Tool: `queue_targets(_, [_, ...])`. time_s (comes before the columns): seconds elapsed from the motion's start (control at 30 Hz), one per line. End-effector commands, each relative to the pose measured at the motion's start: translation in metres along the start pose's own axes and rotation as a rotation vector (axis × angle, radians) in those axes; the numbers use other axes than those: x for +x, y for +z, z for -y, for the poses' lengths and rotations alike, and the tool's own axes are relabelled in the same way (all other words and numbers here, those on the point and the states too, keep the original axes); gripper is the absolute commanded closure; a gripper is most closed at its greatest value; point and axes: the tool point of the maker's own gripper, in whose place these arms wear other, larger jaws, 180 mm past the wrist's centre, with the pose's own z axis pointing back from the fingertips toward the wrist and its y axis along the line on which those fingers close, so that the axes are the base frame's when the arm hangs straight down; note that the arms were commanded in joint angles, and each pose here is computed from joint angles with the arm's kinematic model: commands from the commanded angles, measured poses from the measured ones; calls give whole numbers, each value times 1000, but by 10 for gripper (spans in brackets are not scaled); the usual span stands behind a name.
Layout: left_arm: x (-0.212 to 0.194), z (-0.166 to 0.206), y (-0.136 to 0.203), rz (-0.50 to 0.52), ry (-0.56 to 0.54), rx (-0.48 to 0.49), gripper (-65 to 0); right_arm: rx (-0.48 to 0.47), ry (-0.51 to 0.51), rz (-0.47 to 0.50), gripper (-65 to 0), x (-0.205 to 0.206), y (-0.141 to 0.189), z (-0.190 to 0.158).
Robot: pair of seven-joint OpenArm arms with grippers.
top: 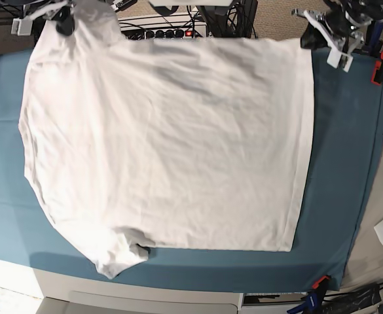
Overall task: Fold the T-shirt properly
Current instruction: 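Lift the shirt edge with both grippers and fold it over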
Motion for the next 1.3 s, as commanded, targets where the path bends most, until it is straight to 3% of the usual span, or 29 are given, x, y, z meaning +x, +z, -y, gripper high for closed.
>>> queue_targets(0.0, [-1,2,5,-2,-10,-6,0,8,4,0,0,1,9,-2])
queue_targets(0.53, [-56,11,22,-167,40,-14,0,-34,-71,-170,0,-40,56,8])
queue_targets(0.67, [-47,18,24,-141,7,-33,0,-11,-46,-90,0,-16,61,10])
queue_targets(0.83, [3,25,19,8,-72,-42,0,26,-5,40,0,21,51,5])
queue_targets(1.03, [47,12,9,147,-114,-5,0,62,80,204,0,68,13,-5])
queue_targets(1.27, [71,-7,-7,204,-107,11,0,133,218,334,0,118,-50,-44])
